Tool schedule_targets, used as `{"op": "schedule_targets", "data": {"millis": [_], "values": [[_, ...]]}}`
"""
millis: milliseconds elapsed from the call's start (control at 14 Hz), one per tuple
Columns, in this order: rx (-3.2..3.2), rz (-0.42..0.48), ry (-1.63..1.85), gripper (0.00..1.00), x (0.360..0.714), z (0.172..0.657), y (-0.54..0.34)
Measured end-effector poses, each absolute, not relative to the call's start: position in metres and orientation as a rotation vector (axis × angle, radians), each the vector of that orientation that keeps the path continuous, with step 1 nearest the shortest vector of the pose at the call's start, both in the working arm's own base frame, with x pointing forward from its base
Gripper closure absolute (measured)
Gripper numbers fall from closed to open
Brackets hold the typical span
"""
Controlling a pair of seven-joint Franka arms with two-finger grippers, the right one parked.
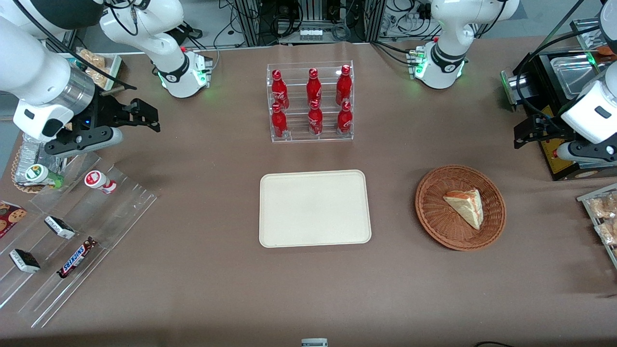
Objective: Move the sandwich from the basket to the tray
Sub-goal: 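Lower the open left gripper over the sandwich in the wicker basket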
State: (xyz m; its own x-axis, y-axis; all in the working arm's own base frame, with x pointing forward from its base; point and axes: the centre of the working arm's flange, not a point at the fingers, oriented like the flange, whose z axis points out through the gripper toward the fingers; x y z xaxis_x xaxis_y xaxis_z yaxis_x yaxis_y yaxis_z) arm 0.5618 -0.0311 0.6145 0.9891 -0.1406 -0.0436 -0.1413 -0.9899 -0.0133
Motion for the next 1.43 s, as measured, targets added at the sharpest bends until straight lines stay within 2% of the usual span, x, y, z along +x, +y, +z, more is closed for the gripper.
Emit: {"op": "schedule_targets", "data": {"millis": [714,929,1143,1429], "values": [[-3.115,0.069,0.233,0.0,0.561,0.614,-0.036],[-3.114,0.096,0.232,0.0,0.561,0.609,-0.035],[-3.113,0.137,0.219,0.0,0.57,0.568,-0.036],[-3.115,0.136,0.213,0.0,0.582,0.471,-0.036]]}}
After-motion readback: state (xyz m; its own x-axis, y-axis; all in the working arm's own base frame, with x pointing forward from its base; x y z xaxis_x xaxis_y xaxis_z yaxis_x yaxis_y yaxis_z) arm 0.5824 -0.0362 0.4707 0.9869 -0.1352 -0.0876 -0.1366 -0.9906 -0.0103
